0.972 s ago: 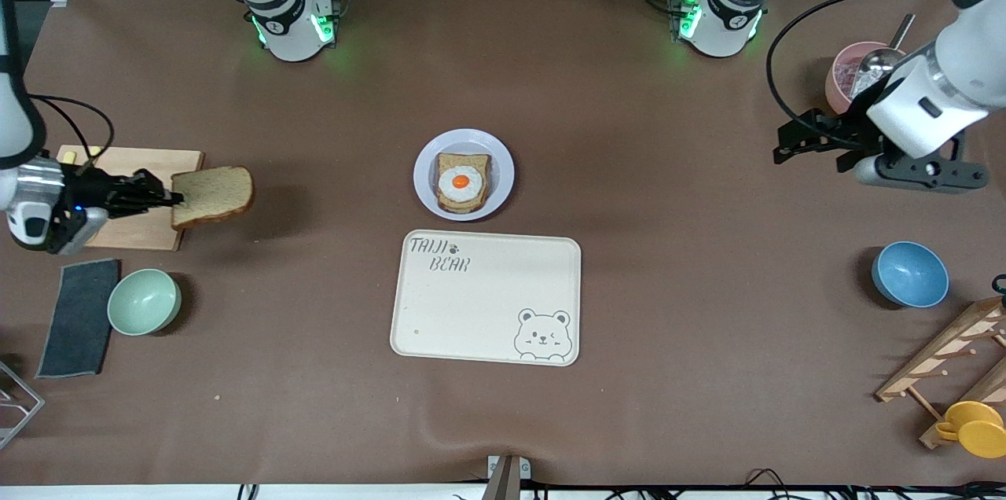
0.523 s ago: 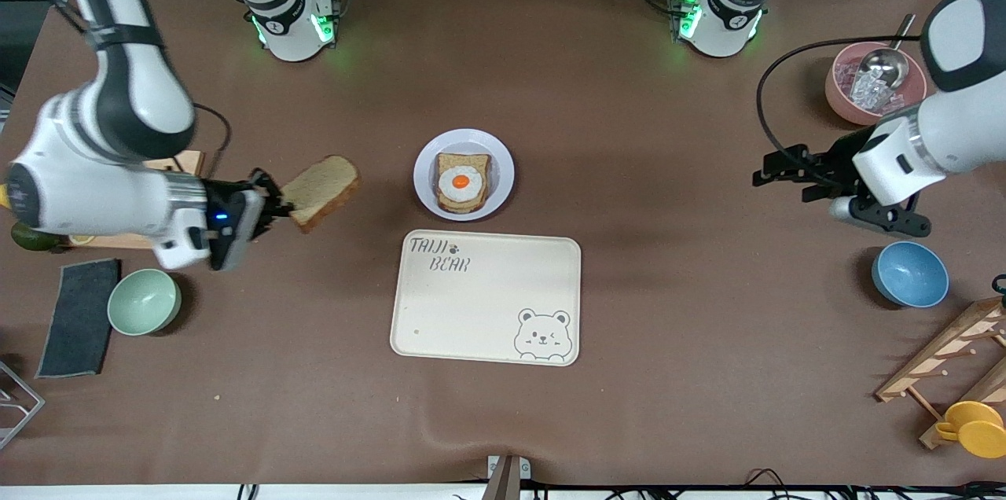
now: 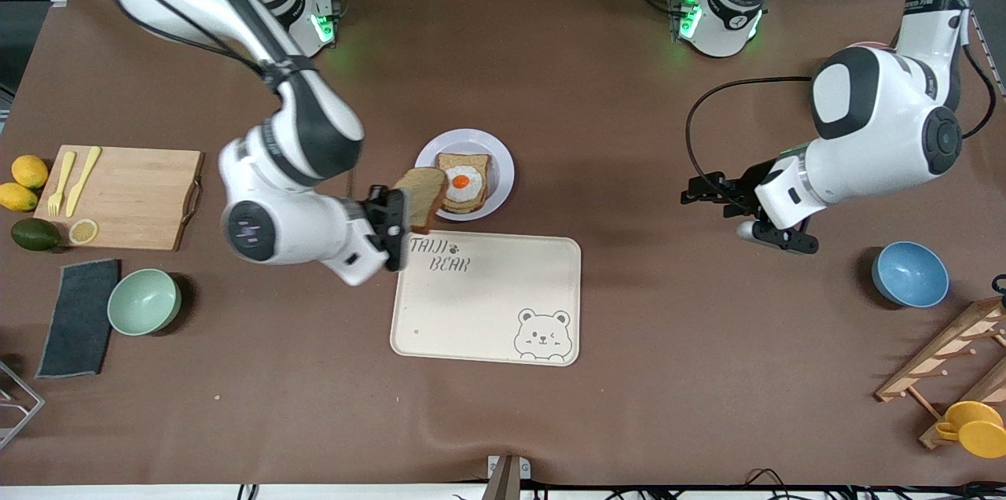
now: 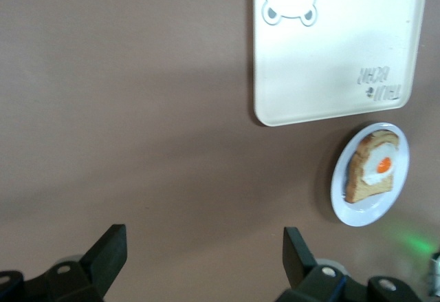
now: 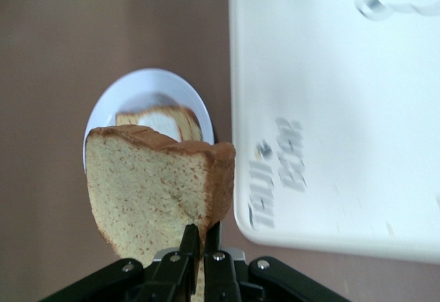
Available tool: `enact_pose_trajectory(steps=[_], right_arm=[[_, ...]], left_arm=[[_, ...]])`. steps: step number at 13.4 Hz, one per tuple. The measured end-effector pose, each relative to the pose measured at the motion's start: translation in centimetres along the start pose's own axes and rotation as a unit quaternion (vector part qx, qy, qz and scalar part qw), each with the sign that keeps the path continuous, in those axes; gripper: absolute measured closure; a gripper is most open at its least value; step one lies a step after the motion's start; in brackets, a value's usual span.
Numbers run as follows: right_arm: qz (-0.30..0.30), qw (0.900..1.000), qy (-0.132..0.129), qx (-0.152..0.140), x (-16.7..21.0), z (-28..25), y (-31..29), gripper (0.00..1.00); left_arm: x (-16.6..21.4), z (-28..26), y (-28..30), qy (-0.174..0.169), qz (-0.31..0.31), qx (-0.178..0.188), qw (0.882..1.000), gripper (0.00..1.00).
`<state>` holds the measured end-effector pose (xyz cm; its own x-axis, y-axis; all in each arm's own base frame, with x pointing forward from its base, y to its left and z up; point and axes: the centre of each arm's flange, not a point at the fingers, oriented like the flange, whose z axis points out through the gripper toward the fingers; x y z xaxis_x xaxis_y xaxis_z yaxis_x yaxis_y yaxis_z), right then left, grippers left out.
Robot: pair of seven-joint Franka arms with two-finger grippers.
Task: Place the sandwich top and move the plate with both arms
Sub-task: 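Place the bread on the egg toast while the left gripper approaches the plate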
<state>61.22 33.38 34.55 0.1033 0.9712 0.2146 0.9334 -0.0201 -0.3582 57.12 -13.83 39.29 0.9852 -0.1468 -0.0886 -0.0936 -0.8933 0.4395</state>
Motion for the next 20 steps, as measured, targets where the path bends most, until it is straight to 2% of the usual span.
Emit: enact_pose_trajectory(steps=[3,5,6,9,11,14,20], right_arm=[[-0.059,0.997,-0.052,-0.006,5.5,2.6,-3.3,0.93],[-0.080,0.993,-0.085,-0.009,6.8,3.6,-4.5,0.93],[-0.083,0.992,-0.094,-0.009,6.8,3.8,-4.6,0.93],[-0.078,0.991,-0.107,0.005,5.6,5.1,-3.8,0.93],[-0.074,0.991,-0.113,0.016,4.9,6.8,-3.4,0.93],[-0.074,0.991,-0.110,0.017,4.7,8.0,-2.7,0.93],[-0.084,0.991,-0.105,0.009,5.5,9.5,-2.4,0.93]], left_arm=[[-0.9,2.1,-0.3,-0.017,-0.023,-0.032,0.999,0.00],[-1.7,4.0,-0.6,-0.026,-0.038,-0.044,0.998,0.00],[-2.0,4.9,-0.7,-0.026,-0.042,-0.046,0.998,0.00],[-3.0,7.7,-0.7,-0.031,-0.043,-0.057,0.997,0.00],[-3.3,9.7,-1.3,-0.040,-0.048,-0.089,0.994,0.00],[-3.6,12.8,-1.6,-0.055,-0.062,-0.131,0.988,0.00],[-4.4,16.9,-2.1,-0.084,-0.033,-0.148,0.985,0.00]])
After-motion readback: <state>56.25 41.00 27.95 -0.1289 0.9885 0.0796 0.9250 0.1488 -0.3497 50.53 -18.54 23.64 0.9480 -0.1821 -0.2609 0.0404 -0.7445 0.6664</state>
